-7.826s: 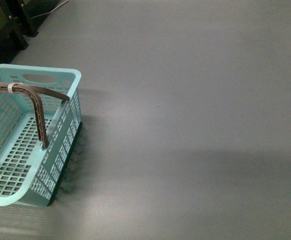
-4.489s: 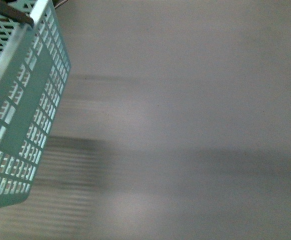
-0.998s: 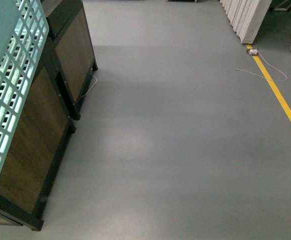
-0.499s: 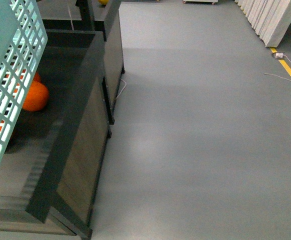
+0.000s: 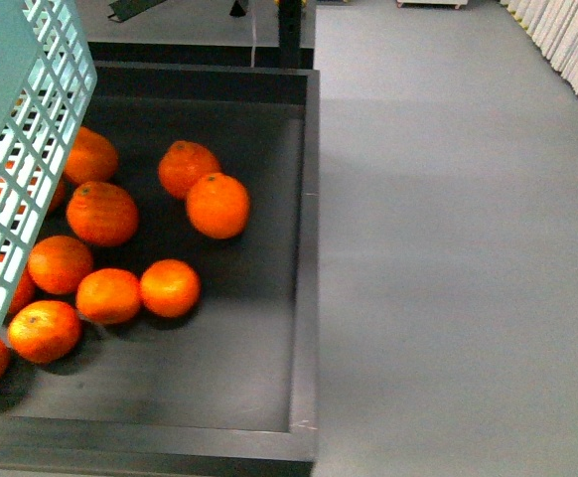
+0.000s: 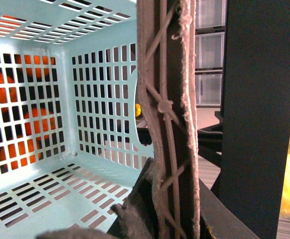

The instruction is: Pick lemon and mango into basket

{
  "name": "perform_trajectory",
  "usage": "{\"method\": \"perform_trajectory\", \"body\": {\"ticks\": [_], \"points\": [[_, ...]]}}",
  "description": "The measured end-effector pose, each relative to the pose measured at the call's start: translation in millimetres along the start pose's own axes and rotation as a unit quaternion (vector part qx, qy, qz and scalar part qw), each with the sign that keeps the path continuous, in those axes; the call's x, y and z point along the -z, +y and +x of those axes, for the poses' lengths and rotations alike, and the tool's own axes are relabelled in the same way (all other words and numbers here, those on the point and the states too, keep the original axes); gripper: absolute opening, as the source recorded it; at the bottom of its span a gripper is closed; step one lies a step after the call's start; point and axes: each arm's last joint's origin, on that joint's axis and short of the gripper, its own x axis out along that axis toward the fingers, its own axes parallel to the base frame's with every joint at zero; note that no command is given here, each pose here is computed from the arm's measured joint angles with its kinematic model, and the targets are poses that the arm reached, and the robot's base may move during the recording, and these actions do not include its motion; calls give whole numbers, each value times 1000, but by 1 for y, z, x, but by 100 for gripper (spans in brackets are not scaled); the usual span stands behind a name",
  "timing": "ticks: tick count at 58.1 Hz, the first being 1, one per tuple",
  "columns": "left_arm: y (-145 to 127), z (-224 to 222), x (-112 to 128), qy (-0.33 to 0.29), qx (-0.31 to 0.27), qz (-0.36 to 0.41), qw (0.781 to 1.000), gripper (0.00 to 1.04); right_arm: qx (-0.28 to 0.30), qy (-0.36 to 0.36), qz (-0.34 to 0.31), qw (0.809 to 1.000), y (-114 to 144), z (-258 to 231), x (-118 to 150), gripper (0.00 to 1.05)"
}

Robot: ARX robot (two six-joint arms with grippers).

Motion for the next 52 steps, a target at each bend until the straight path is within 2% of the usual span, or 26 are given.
{"method": "perform_trajectory", "body": {"ticks": [52], "points": [[0,0,0,-1,0,0,1000,7,1,0,0,1000,0,0,0,96]]}}
